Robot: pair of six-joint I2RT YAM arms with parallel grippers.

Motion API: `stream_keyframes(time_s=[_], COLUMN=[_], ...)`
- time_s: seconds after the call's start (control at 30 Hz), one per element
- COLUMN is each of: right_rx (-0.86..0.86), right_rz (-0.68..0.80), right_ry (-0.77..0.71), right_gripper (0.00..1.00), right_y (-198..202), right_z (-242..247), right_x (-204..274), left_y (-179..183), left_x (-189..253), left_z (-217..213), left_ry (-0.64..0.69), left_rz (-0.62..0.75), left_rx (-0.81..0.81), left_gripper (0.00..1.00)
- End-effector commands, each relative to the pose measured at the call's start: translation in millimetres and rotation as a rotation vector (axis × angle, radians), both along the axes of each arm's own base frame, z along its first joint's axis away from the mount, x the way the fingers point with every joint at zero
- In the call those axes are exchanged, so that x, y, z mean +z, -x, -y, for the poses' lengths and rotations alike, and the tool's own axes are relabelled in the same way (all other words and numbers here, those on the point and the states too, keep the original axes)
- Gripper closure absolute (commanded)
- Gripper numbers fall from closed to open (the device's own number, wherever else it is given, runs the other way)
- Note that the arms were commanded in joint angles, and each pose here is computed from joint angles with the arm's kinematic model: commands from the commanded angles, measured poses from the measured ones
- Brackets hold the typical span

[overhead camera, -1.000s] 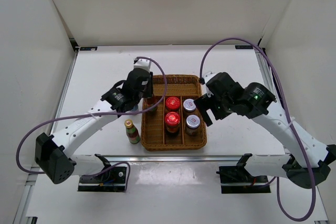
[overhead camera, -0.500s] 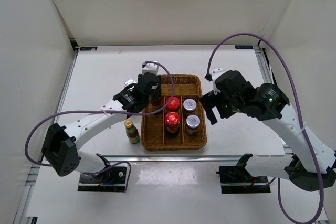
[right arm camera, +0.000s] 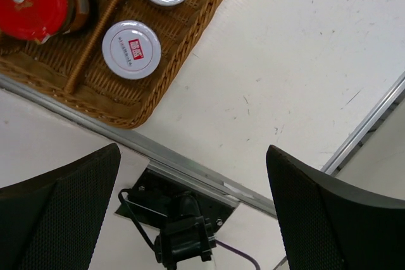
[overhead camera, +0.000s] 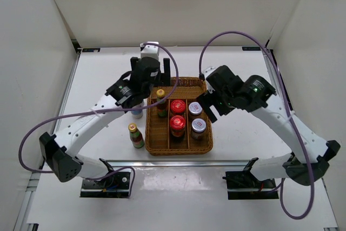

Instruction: Organize the condiment bottles

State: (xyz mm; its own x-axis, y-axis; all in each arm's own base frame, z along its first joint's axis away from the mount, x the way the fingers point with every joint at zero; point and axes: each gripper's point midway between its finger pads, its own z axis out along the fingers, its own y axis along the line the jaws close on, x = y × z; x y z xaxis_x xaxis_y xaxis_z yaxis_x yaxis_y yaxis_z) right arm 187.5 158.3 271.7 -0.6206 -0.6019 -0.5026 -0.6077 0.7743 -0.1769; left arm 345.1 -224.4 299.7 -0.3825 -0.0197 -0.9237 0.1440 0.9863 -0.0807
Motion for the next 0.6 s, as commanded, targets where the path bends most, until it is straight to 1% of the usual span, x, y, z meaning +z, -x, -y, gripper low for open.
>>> stream_keyframes(time_s=[0.0,0.07,0.13,0.17,0.2,0.23,0.3,0.37,0.4,0.43,0.47,0.57], right_rx=[-0.113,-0.216,-0.284,-0.326,-0.341,-0.378,-0.46,-0.513,-0.55,-0.578,-0.628,-0.676], right_rz=[0.003,-0.06,-0.091,-0.114,-0.124,-0.117,-0.135,-0.14,-0.154,-0.146,-0.128,-0.087], right_ry=[-0.017,-0.092,-0.153,-0.17,-0.169,-0.173,-0.178,-0.18,-0.164,-0.161,-0.14,-0.162], right_gripper=[0.01,0.01,0.01,0.01,0.01,0.01,0.01,0.01,0.01,0.01,0.01,0.01], right_y=[-17,-15,-15,-10,-6,-5,-1,1,10,11,16,19], right_z=[6,1,-2,2,4,12,27,39,48,54,66,74], right_x=[-3,-14,-21,-28,-33,-35,-45,-54,-66,-72,-85,-101], left_y=[21,35,53,58,63,72,81,95,99,105,110,120], left_x=[26,35,29,30,21,27,22,12,3,-6,-26,-46], left_z=[-28,-38,-52,-55,-60,-69,-81,-92,-93,-93,-97,-104], left_ry=[-0.041,-0.001,0.001,0.018,0.009,0.034,0.032,0.036,0.037,0.063,0.044,0.094], left_rz=[0.013,0.035,0.039,0.051,0.041,0.057,0.048,0.004,-0.021,-0.038,-0.075,-0.086], left_rx=[0.023,0.015,-0.007,-0.016,-0.016,-0.013,0.011,0.028,0.025,0.019,0.027,0.05], left_gripper=[0.0,0.0,0.0,0.0,0.0,0.0,0.0,0.0,0.0,0.0,0.0,0.0])
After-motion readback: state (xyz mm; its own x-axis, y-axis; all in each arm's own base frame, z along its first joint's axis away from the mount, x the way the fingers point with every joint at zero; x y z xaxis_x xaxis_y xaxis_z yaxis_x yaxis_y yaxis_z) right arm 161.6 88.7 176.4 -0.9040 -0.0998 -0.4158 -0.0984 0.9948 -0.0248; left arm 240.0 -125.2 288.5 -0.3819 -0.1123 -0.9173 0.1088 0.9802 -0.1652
